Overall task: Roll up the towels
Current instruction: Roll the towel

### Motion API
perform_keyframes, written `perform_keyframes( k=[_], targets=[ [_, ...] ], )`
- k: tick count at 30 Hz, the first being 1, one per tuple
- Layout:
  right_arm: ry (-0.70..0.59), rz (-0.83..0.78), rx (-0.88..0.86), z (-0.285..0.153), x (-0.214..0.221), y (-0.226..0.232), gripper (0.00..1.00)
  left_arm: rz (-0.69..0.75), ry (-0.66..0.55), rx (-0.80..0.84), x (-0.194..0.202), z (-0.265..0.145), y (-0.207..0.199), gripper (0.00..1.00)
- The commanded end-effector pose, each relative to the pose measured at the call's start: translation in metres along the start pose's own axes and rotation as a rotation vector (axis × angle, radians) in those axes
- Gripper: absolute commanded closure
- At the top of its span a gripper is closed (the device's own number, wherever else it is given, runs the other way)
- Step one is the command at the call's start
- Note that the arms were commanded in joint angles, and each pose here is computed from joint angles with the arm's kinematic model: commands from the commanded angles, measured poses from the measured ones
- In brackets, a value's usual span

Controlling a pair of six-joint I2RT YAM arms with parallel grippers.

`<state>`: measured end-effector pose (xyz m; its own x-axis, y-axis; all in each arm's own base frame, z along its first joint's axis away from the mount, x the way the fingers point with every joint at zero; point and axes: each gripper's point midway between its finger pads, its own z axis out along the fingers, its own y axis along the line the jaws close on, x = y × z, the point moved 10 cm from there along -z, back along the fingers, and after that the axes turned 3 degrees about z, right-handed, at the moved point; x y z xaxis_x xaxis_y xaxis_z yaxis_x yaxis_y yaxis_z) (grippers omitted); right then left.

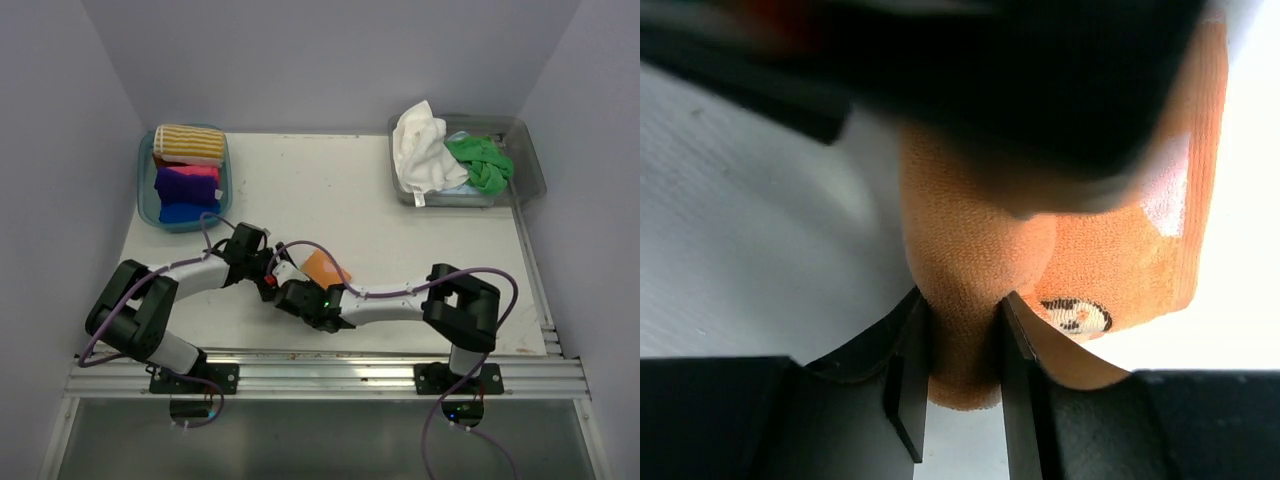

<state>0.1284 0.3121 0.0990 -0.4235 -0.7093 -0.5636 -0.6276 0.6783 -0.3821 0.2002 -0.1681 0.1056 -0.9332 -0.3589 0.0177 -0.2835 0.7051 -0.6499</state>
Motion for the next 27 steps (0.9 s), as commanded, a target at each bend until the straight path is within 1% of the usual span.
perform_keyframes(
  k=[1, 2, 4, 5, 8, 9, 11, 12, 14, 15, 17, 18, 21, 22, 23, 24, 25, 26, 27],
  targets=[
    [-0.008, 0.235, -0.196, 0.005, -0.002, -0.015, 0.79, 0.035, -0.003, -0.032, 0.010, -0.010, 0.014, 0.26],
    [-0.004, 0.261, -0.274, 0.003, -0.003, -0.015, 0.81, 0.043, -0.013, -0.024, 0.010, -0.011, 0.013, 0.20],
    [-0.011, 0.321, -0.333, 0.006, -0.004, -0.024, 0.82, 0.061, -0.032, -0.025, 0.010, -0.015, 0.012, 0.15],
    [-0.021, 0.339, -0.406, 0.001, -0.006, -0.024, 0.83, 0.067, -0.032, -0.028, 0.010, -0.016, 0.012, 0.10],
    [-0.031, 0.382, -0.489, -0.001, -0.008, -0.031, 0.83, 0.075, -0.041, -0.019, 0.008, -0.017, 0.010, 0.04],
    [-0.036, 0.395, -0.547, -0.003, -0.010, -0.029, 0.84, 0.076, -0.048, -0.014, 0.008, -0.017, 0.009, 0.04],
    [-0.036, 0.428, -0.589, -0.003, -0.009, -0.033, 0.84, 0.077, -0.051, -0.002, 0.008, -0.016, 0.009, 0.03],
    [-0.035, 0.445, -0.643, -0.004, -0.010, -0.031, 0.84, 0.082, -0.054, 0.007, 0.007, -0.016, 0.008, 0.03],
    [-0.012, 0.498, -0.689, -0.003, -0.006, -0.035, 0.84, 0.078, -0.056, 0.012, 0.007, -0.015, 0.008, 0.03],
    [-0.054, 0.527, -0.720, -0.003, -0.011, -0.037, 0.84, 0.079, -0.055, 0.014, 0.007, -0.015, 0.008, 0.03],
    [-0.030, 0.593, -0.782, -0.001, -0.006, -0.042, 0.84, 0.075, -0.063, 0.009, 0.006, -0.015, 0.009, 0.06],
    [-0.041, 0.618, -0.806, 0.001, -0.006, -0.043, 0.84, 0.076, -0.066, 0.016, 0.006, -0.015, 0.008, 0.07],
    [-0.042, 0.698, -0.893, 0.002, -0.007, -0.049, 0.84, 0.070, -0.073, 0.015, 0.007, -0.014, 0.010, 0.14],
    [-0.028, 0.728, -0.896, 0.007, -0.004, -0.052, 0.84, 0.071, -0.076, 0.014, 0.007, -0.014, 0.010, 0.18],
    [-0.006, 0.756, -0.944, 0.006, -0.003, -0.052, 0.84, 0.068, -0.078, 0.014, 0.007, -0.013, 0.010, 0.20],
    [-0.021, 0.773, -0.974, 0.008, -0.004, -0.053, 0.84, 0.066, -0.082, 0.014, 0.007, -0.013, 0.011, 0.22],
    [-0.010, 0.806, -0.987, 0.013, -0.001, -0.056, 0.84, 0.064, -0.079, 0.010, 0.007, -0.012, 0.012, 0.24],
    [0.011, 0.829, -1.043, 0.012, -0.002, -0.056, 0.84, 0.062, -0.085, 0.013, 0.007, -0.012, 0.012, 0.25],
    [0.002, 0.838, -1.063, 0.014, -0.003, -0.056, 0.84, 0.058, -0.085, 0.012, 0.006, -0.012, 0.012, 0.25]
  ],
)
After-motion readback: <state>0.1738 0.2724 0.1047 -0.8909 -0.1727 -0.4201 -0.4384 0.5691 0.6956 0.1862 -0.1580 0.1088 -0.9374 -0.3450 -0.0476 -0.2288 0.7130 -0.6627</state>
